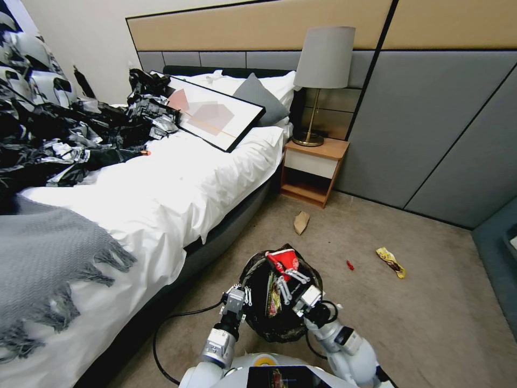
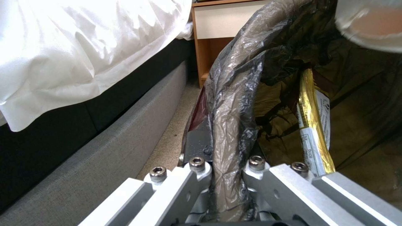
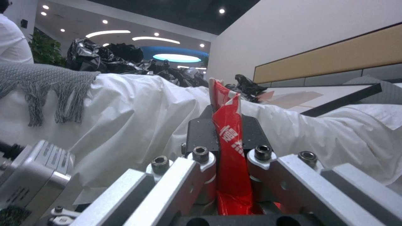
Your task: Pick up the trash bin, then pick up the garbage from the floor and place it into the trash bin.
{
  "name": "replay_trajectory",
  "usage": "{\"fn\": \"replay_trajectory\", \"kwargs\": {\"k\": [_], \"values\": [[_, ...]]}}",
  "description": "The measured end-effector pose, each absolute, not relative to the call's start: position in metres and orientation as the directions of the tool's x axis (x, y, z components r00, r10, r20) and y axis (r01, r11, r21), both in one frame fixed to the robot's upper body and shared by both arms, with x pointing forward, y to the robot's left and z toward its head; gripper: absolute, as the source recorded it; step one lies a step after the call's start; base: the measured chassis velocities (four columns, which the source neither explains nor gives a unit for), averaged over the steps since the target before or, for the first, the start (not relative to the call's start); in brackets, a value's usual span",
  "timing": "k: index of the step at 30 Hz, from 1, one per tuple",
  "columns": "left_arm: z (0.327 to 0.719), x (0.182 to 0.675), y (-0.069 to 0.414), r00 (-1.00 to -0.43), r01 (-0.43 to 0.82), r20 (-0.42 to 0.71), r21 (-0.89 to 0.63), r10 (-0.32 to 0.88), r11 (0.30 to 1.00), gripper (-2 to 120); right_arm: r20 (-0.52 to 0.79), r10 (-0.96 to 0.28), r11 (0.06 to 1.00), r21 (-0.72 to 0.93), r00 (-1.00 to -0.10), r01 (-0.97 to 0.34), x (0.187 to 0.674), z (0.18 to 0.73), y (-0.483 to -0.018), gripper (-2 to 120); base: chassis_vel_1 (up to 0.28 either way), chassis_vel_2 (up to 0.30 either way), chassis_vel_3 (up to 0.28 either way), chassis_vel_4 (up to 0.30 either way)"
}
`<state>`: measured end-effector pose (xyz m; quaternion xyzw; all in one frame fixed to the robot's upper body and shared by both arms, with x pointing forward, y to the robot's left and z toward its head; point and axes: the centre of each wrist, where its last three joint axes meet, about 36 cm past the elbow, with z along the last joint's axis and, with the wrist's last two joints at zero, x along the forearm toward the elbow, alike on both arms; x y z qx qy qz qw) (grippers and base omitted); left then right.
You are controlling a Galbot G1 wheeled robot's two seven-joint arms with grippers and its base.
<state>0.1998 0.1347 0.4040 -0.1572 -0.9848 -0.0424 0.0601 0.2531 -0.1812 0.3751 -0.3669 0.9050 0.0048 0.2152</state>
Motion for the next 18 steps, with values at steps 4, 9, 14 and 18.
{"fn": "replay_trajectory", "kwargs": {"k": [4,9,14,18], "values": [[0.404,0.200,0.134,-0.943,0.315,0.132,0.064,0.305,0.947,1,-0.379,-0.665,0.729,-0.143,-0.643,-0.670,0.249,0.366,-0.179,2,0.000,0.000,0.000,0.000],[0.404,0.200,0.134,-0.943,0.315,0.131,0.064,0.305,0.947,1,-0.355,-0.673,0.724,-0.136,-0.649,-0.676,0.241,0.352,-0.176,2,0.000,0.000,0.000,0.000],[0.405,0.201,0.135,-0.945,0.312,0.127,0.065,0.303,0.948,1,-0.332,-0.678,0.722,-0.131,-0.656,-0.680,0.234,0.337,-0.175,2,0.000,0.000,0.000,0.000],[0.406,0.201,0.136,-0.946,0.309,0.124,0.065,0.300,0.949,1,-0.325,-0.679,0.721,-0.131,-0.658,-0.680,0.228,0.332,-0.175,2,0.000,0.000,0.000,0.000]]}}
